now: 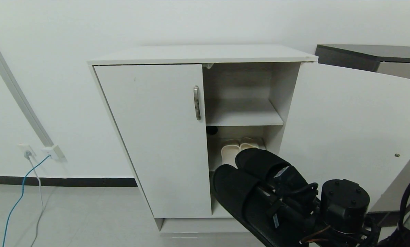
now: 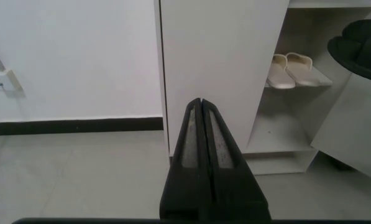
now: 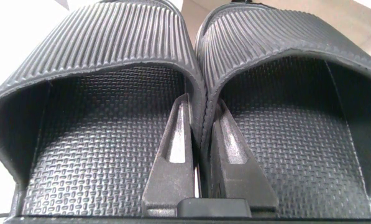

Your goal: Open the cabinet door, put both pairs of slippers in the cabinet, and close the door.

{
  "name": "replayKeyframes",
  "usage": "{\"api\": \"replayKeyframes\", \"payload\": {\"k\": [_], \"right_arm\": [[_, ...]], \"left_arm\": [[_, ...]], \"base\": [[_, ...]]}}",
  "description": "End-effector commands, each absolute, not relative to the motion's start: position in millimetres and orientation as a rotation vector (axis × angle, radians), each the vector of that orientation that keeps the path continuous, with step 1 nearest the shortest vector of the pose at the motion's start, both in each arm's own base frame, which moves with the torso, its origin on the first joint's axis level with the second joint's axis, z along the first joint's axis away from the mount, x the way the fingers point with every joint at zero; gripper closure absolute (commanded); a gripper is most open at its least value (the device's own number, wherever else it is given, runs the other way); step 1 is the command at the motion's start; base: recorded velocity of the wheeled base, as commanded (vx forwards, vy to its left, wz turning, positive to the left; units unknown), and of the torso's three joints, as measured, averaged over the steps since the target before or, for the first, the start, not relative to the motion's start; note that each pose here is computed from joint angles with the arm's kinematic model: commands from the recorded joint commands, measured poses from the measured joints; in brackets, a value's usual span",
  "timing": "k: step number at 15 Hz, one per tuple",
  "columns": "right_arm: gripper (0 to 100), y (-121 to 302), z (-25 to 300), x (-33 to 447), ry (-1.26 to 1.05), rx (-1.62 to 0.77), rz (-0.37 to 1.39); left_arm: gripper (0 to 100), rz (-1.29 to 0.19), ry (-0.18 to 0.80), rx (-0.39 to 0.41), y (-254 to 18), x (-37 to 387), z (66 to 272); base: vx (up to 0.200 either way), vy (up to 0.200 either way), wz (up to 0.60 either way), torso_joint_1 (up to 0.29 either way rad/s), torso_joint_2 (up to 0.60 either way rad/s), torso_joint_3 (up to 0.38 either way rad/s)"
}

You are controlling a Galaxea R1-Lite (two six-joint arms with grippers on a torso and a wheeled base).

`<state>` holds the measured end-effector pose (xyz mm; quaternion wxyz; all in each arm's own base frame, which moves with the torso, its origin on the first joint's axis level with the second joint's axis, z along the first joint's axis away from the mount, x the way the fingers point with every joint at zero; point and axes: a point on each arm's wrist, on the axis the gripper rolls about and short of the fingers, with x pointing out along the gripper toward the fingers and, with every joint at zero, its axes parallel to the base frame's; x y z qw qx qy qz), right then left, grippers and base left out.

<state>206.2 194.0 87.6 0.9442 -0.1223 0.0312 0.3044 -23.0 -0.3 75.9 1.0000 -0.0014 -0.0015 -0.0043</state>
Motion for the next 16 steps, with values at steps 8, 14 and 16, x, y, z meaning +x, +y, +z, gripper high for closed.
{"api": "replayKeyframes", "payload": {"k": [8,14,16], "right_arm": [[100,206,82,220,0.037,-0.209,0.561],[100,231,113,244,0.101,-0.027,0.340],[100,241,133,241,0.135,-0.008,0.319]], "left_arm": [[100,-0.006,-0.002,-0.005,0,-23,76],[100,-0.009,-0.002,-0.002,0,-23,76],[100,-0.009,-0.002,-0.002,0,-23,76]], "base": [[0.000,0.000,0.00,0.000,0.00,0.000],[0.000,0.000,0.00,0.002,0.10,0.056],[0.000,0.000,0.00,0.000,0.00,0.000]]}}
